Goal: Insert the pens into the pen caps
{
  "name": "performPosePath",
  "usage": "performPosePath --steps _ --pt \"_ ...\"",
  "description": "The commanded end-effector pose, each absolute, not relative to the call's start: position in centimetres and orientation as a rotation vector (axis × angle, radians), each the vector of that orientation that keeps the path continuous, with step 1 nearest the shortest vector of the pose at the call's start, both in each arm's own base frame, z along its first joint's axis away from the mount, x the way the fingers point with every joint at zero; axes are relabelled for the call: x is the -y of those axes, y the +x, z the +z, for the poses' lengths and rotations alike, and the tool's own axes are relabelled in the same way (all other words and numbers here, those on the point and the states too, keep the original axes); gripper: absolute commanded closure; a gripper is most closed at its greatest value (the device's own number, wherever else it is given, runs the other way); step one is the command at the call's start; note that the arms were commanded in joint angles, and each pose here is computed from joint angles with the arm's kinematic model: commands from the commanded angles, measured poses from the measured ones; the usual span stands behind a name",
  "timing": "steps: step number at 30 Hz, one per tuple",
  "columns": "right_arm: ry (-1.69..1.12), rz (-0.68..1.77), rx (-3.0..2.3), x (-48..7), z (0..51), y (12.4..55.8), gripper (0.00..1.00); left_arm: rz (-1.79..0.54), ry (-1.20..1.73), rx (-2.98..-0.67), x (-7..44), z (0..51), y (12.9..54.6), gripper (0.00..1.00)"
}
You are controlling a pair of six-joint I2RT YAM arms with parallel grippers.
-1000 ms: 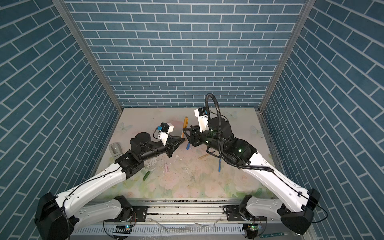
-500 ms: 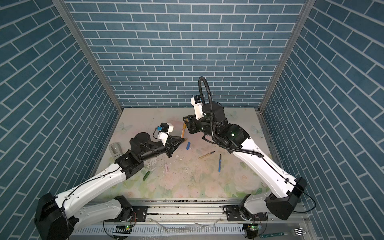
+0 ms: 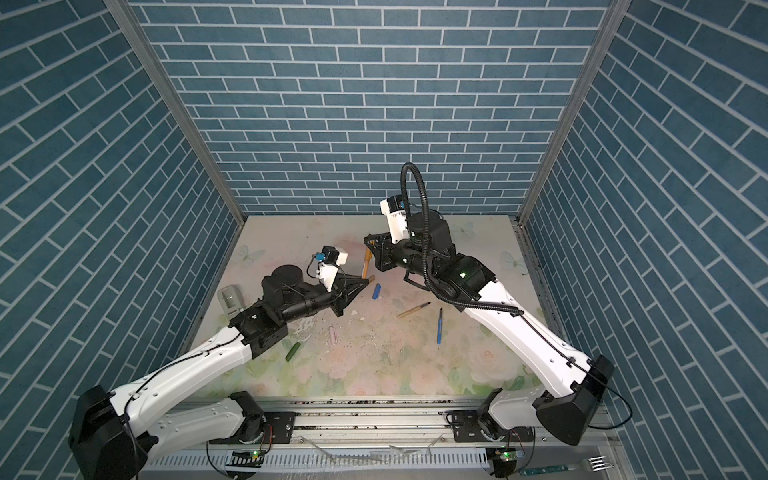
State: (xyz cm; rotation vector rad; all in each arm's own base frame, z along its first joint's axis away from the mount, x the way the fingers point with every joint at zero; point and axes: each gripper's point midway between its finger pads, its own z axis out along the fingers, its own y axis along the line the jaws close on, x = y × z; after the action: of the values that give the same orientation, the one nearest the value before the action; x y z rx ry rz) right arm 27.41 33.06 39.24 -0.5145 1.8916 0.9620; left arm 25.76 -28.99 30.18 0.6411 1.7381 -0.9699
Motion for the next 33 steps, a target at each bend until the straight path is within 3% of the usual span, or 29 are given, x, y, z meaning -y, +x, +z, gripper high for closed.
performPosePath --steps 1,10,33 --pt "-0.599 1.007 -2.010 -33.8 34.8 25.5 0.93 -0.991 0.499 -1.444 27.7 41.7 26.6 1.00" --pt "-0.615 1.007 -2.077 -33.7 30.5 24.9 0.94 -0.965 0.433 -1.359 26.6 47.8 28.0 1.00" --pt "-0.550 1.077 -2.167 -32.8 25.6 23.1 0.95 -0.926 0.349 -1.274 24.0 52.0 30.5 1.00"
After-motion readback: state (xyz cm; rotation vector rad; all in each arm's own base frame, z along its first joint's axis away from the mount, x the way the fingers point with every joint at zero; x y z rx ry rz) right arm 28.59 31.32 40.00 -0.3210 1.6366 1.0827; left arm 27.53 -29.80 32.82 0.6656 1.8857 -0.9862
